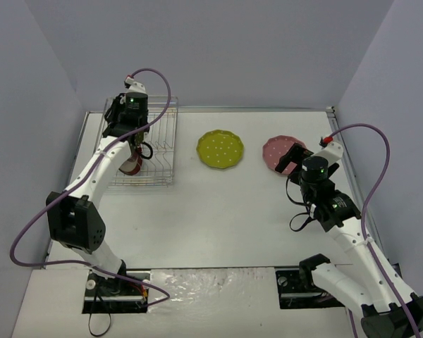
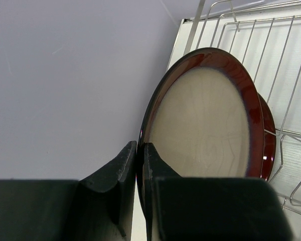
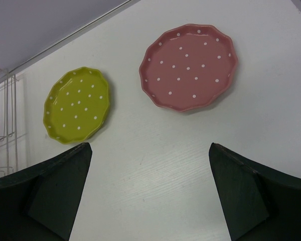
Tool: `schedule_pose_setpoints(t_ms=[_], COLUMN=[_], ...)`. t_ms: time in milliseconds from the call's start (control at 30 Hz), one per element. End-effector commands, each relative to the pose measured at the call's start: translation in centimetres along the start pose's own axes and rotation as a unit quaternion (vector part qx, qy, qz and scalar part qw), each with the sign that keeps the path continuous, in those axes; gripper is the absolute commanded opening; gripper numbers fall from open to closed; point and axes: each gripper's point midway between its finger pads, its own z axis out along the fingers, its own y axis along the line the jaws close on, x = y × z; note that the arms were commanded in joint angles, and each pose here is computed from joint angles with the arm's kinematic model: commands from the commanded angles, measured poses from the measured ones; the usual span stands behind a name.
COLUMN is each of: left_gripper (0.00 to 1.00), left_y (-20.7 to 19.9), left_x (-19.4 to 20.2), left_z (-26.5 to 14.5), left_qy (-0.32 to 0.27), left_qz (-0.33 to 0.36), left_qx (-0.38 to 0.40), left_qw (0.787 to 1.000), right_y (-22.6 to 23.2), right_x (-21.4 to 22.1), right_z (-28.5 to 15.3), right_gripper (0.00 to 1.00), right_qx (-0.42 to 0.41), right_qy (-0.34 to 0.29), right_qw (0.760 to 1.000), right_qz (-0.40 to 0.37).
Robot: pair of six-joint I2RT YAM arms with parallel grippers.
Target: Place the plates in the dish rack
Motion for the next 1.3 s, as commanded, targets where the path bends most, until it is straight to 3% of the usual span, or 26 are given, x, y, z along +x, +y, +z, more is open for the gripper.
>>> schedule_pose_setpoints(t_ms=[0, 1267], left_gripper=[0.0, 0.0], left_y=[5.6, 0.8], left_x=[-3.7, -1.9], left_z=[-2.5, -1.8], left_qy=[-0.054, -0.039], left_qz=[-0.065, 0.009], left_qx=[-0.058, -0.037], left_qw=[0.995, 0.999], right_y=[0.6, 0.2], right_x=[-1.0, -0.5], right_z=[0.3, 0.2], right_gripper=[1.0, 1.0], right_qx=[-0.009, -0.009], right_qy=[-0.022, -0.022], right_qw=[1.0, 0.999], right_qz=[0.015, 0.021])
